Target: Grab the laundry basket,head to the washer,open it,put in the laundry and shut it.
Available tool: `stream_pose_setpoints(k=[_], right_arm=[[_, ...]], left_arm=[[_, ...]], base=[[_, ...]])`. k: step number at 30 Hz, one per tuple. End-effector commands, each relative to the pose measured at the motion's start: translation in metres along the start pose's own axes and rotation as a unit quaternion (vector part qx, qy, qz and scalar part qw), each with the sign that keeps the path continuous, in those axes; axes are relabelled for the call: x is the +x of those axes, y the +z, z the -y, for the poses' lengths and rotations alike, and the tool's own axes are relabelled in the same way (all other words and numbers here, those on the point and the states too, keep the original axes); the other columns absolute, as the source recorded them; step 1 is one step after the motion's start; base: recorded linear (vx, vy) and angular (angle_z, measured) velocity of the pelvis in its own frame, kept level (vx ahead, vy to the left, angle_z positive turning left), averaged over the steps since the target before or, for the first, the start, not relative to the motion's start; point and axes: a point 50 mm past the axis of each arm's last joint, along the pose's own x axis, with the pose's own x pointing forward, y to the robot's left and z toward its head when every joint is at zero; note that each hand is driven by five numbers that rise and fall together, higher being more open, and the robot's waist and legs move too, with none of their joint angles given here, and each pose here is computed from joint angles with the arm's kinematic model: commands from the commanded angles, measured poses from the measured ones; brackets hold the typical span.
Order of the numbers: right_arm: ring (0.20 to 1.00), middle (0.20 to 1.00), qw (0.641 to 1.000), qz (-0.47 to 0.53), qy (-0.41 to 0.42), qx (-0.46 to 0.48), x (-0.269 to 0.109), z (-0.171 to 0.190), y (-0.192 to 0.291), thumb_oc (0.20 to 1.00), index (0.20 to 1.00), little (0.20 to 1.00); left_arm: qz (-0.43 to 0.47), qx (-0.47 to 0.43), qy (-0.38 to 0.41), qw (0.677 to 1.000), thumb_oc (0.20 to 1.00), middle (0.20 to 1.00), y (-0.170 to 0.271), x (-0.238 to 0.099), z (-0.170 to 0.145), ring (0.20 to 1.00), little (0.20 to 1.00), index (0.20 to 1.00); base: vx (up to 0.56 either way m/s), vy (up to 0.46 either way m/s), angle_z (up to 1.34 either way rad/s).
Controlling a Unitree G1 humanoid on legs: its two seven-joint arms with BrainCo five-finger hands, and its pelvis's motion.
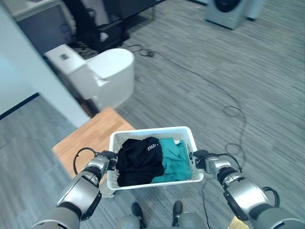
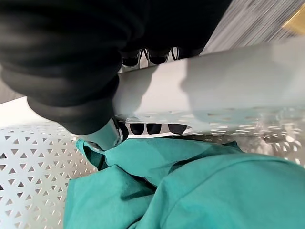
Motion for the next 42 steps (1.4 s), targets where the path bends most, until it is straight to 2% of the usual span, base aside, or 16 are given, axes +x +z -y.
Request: stream_pose_setpoints(k=[1,7,11,18,42], right_arm=[[0.200,0.200,0.999,0.023,0.019,0.041,-0.001,0.009,0.013,0.200,0.200,0.200],[0.200,0.200,0.999,0.040,0.016,0.016,-0.003,0.010,0.024,0.200,0.200,0.200],[0.200,0.200,0.999,0.026,0.023,0.032,-0.001,0.007,0.008,0.200,0.200,0.200],[0.200,0.200,0.998,0.013,0.030,0.051,0.000,0.001,-0.002,0.200,0.200,0.200],[0.200,0.200,0.997,-0.013,0.053,0.061,0.001,-0.012,-0.023,0.200,0.200,0.200]], left_arm=[[0.056,-0.054,-0.042,0.996,0.200,0.200,0.039,-0.005,0.006,0.200,0.200,0.200],[0.063,-0.100,-0.043,0.992,0.200,0.200,0.037,-0.005,0.011,0.200,0.200,0.200],[0.054,-0.086,-0.059,0.993,0.200,0.200,0.027,-0.004,0.028,0.200,0.200,0.200],[0.057,-0.088,-0.051,0.993,0.200,0.200,0.025,-0.004,0.028,0.200,0.200,0.200],[0.053,-0.089,-0.059,0.993,0.200,0.200,0.016,-0.004,0.036,0.200,0.200,0.200]], base=[[-0.01,-0.183,-0.67],[0.01,-0.108,-0.71],[0.05,-0.001,-0.82],[0.09,0.088,-0.29],[0.05,0.041,0.01]])
